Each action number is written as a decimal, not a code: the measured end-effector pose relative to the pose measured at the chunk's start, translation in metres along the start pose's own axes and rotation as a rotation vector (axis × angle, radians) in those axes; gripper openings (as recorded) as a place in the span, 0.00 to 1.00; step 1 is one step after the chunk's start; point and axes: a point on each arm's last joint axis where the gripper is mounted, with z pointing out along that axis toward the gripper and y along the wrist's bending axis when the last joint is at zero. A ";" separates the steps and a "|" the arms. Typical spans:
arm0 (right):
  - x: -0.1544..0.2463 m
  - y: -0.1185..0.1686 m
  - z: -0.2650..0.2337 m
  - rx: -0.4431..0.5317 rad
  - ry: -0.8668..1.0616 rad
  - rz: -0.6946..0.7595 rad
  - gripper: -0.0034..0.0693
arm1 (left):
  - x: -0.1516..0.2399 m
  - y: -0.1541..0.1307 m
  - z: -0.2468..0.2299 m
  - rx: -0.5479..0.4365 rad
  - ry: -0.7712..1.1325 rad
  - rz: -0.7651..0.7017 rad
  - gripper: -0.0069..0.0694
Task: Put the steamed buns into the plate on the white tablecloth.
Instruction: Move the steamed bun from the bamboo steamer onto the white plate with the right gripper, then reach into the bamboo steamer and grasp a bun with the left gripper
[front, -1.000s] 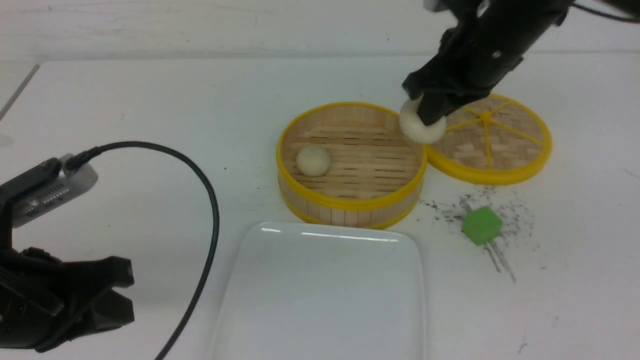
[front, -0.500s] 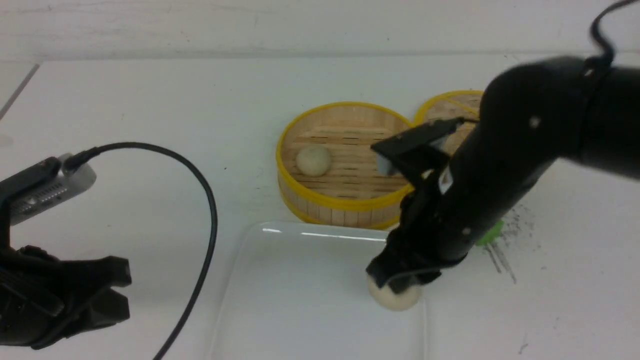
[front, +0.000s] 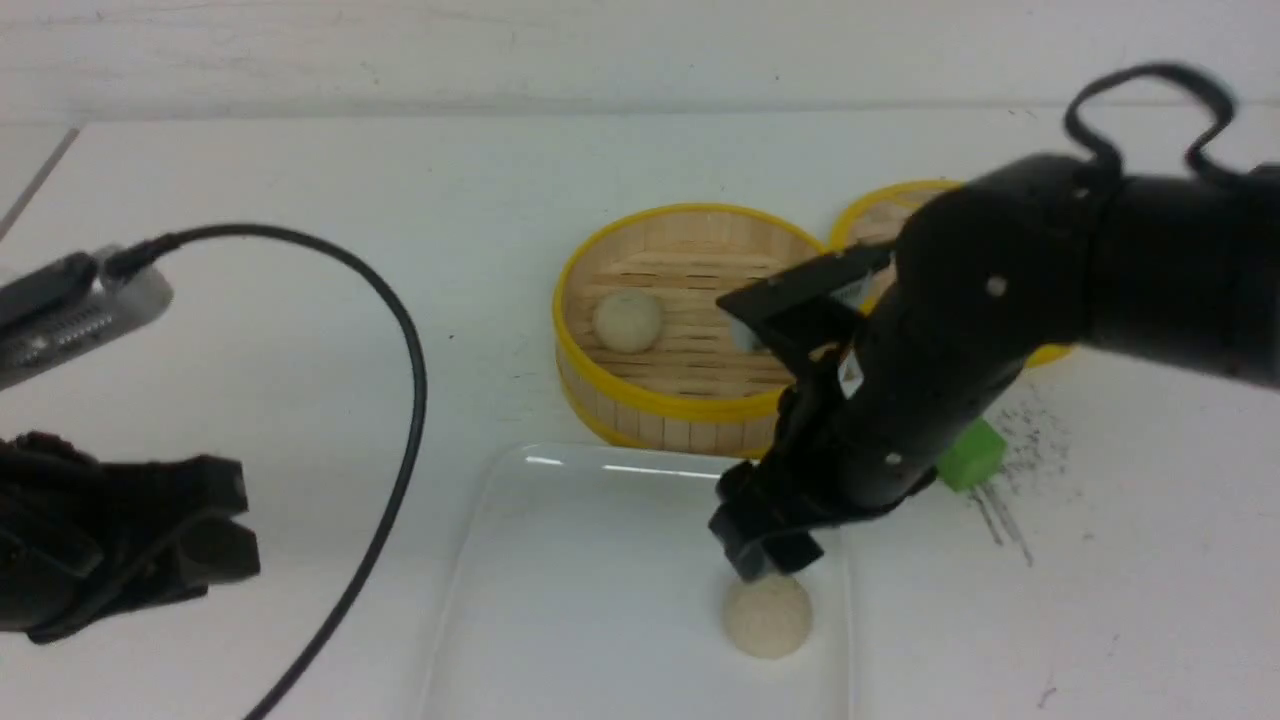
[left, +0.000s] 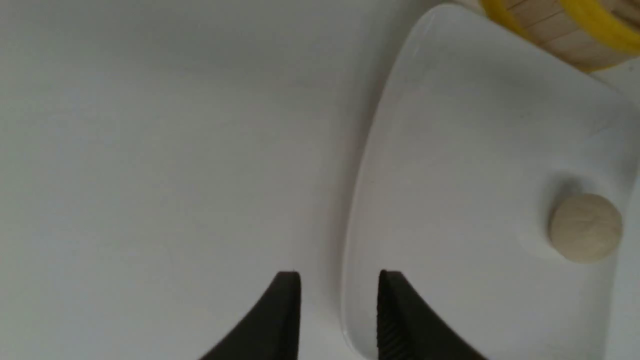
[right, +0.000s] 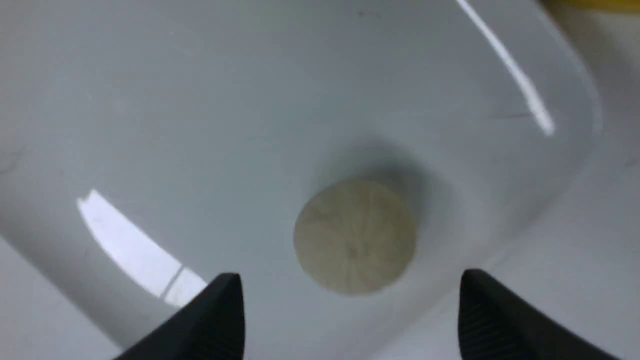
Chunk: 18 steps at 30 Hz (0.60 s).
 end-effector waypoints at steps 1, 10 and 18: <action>0.000 0.000 -0.013 0.017 0.000 -0.018 0.78 | -0.006 -0.003 -0.003 0.006 -0.003 0.005 0.47; 0.061 -0.015 -0.126 0.233 -0.097 0.008 0.15 | -0.042 -0.047 0.005 0.141 0.122 0.132 0.52; 0.138 -0.027 -0.130 0.241 -0.150 0.094 0.03 | -0.068 -0.107 0.061 0.168 0.221 0.280 0.52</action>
